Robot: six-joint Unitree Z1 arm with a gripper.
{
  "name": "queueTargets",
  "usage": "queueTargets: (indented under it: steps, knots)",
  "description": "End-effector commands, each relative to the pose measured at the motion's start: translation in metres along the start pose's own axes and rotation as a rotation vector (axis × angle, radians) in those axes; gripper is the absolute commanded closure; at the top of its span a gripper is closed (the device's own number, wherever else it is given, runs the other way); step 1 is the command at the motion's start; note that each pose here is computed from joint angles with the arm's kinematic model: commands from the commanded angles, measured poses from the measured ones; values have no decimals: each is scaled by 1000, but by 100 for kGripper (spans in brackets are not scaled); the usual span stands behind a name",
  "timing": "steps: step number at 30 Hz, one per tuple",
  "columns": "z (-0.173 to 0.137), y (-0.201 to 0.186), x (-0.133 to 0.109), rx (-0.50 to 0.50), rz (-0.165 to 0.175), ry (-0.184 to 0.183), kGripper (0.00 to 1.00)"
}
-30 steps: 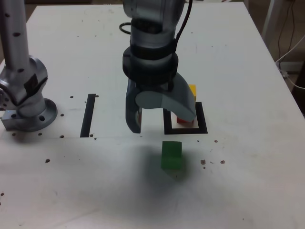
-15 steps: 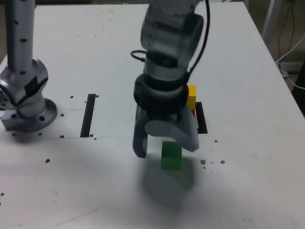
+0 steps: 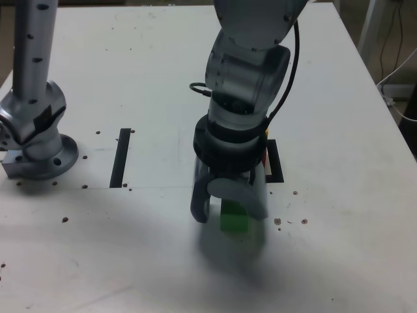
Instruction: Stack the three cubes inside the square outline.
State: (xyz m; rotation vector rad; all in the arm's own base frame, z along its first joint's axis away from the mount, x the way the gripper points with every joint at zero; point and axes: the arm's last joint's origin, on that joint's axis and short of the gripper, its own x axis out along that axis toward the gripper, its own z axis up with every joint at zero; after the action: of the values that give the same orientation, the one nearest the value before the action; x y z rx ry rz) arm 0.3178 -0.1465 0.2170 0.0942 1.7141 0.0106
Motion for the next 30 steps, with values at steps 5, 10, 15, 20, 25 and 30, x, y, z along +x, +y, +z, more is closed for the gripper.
queueTargets:
  steps: [5,10,15,20,25,30]
  knots:
    - [3,0,-1,12,8,-21,49]
    - [4,0,-1,30,-8,-34,51]
    - [5,-1,-2,36,-19,-51,65]
    - [4,0,-4,22,-20,-66,78]
    - [1,1,-7,11,-22,-68,82]
    - [-10,6,-23,1,-6,-68,82]
